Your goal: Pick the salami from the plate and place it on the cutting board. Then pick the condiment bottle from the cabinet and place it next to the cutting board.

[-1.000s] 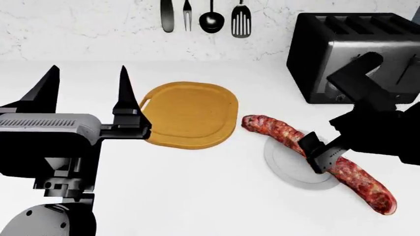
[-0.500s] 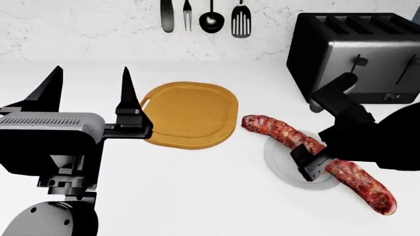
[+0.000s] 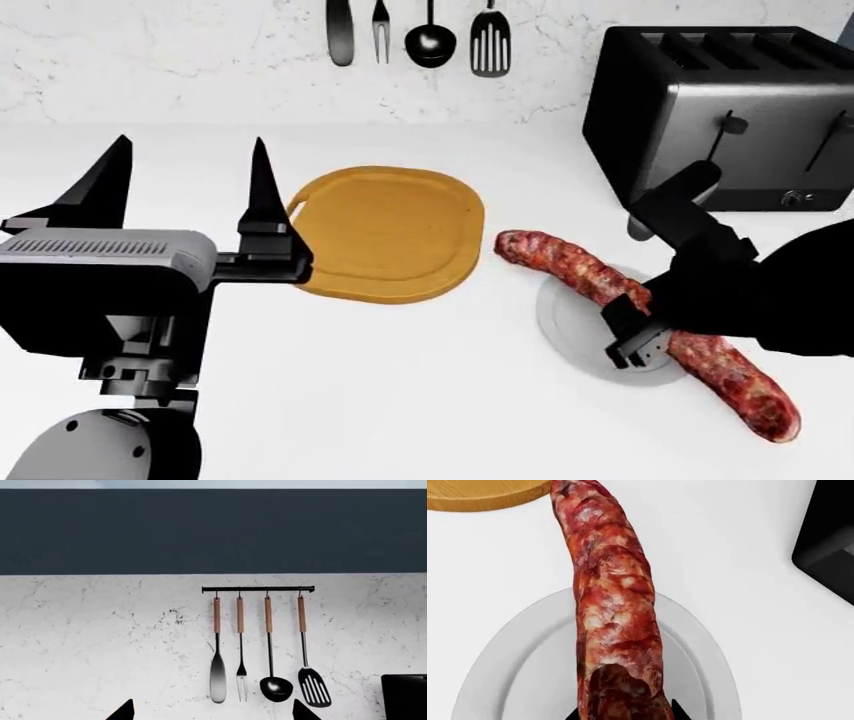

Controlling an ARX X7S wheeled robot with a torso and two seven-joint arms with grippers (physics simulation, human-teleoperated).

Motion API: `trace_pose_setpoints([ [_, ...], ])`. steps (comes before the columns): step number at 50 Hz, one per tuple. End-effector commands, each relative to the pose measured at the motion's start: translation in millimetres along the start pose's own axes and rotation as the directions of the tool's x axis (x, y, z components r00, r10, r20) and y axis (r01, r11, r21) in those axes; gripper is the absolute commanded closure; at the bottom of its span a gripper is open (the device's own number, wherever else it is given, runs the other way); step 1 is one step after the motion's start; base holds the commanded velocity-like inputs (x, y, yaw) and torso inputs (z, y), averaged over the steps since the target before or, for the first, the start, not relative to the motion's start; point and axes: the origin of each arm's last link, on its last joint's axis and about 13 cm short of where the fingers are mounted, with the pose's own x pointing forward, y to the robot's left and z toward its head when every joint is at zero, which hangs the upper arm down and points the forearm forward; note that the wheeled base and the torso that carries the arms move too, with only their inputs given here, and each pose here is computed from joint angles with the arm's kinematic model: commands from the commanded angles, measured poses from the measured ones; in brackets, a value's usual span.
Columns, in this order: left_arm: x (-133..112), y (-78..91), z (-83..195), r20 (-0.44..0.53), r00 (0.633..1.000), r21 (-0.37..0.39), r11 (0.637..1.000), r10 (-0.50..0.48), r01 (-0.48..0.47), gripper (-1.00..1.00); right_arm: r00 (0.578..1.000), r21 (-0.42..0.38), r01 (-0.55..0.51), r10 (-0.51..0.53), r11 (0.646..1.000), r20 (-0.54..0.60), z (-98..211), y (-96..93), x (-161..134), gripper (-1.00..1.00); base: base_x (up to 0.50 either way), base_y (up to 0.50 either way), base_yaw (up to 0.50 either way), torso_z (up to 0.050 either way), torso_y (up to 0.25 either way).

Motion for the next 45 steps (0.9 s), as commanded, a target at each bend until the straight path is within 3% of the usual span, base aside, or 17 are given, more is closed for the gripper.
trace_pose_setpoints([
  [1,0,-0.1,0,0.001,1.0,-0.001,1.0,-0.004,0.004,-1.0,1.0,-0.011,-0.002,0.002,1.0,-0.013,-4,0.8,2,1.0,0.0,0.0,0.0,0.0,0.0],
  [14,0,0.4,0,0.001,1.0,0.002,1.0,0.001,-0.001,-1.0,0.996,-0.113,0.059,-0.051,0.992,0.073,12,1.2,-19,1.0,0.0,0.0,0.0,0.0,0.0],
  [26,-1,0.5,1,0.006,1.0,0.002,1.0,0.001,-0.001,-1.0,0.974,-0.125,0.089,-0.061,0.988,0.218,36,7.3,-46,1.0,0.0,0.0,0.0,0.0,0.0],
  [36,-1,4.6,6,0.017,1.0,-0.012,1.0,0.013,-0.013,-1.0,0.952,-0.188,0.075,-0.015,0.979,0.306,85,24.1,-56,1.0,0.0,0.0,0.0,0.0,0.0],
  [45,-2,9.0,11,0.021,0.999,-0.033,0.999,0.024,-0.023,-1.0,0.945,-0.276,0.073,0.022,0.958,0.326,140,41.3,-29,1.0,0.0,0.0,0.0,0.0,0.001],
])
